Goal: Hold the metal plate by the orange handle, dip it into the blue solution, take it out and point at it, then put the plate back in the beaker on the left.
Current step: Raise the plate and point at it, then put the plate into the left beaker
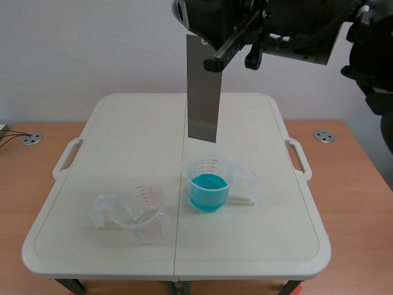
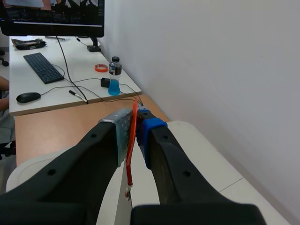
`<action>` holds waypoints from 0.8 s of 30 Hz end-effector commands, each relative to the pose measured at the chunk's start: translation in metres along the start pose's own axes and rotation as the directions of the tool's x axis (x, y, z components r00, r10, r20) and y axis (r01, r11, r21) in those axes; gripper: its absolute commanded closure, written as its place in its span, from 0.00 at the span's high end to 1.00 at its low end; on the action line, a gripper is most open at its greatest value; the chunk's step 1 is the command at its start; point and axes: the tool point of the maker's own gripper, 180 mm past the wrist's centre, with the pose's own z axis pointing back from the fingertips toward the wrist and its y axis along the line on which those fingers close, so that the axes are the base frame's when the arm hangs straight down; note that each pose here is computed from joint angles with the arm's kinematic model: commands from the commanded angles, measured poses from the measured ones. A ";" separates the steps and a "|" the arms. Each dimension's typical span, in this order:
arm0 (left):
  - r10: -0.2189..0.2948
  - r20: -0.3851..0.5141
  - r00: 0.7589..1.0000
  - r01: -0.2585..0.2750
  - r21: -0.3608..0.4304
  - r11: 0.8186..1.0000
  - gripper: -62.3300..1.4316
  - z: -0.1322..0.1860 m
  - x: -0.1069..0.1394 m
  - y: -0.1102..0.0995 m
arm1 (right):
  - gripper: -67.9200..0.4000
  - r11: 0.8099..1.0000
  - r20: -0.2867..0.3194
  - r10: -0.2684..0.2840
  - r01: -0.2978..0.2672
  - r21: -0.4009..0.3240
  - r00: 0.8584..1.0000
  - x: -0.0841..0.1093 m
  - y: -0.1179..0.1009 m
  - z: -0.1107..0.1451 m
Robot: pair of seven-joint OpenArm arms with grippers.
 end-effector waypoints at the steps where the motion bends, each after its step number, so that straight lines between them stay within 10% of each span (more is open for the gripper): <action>1: 0.027 0.002 1.000 -0.027 -0.019 0.999 0.07 -0.003 -0.002 -0.007 | 0.02 0.999 0.048 0.027 -0.029 0.036 0.998 0.017 0.006 -0.004; 9: 0.129 -0.069 0.989 -0.144 -0.286 0.947 0.07 0.006 -0.026 -0.098 | 0.02 0.996 0.085 0.012 -0.020 0.090 0.996 0.023 0.024 -0.016; 16: 0.237 -0.132 0.963 -0.269 -0.346 0.899 0.07 0.004 -0.029 -0.156 | 0.02 0.990 0.105 -0.015 0.000 0.140 0.994 0.026 0.044 -0.029; 24: 0.219 -0.149 0.964 -0.261 -0.393 0.882 0.07 -0.002 -0.028 -0.190 | 0.02 0.977 0.088 -0.019 0.000 0.215 0.996 0.019 0.072 -0.040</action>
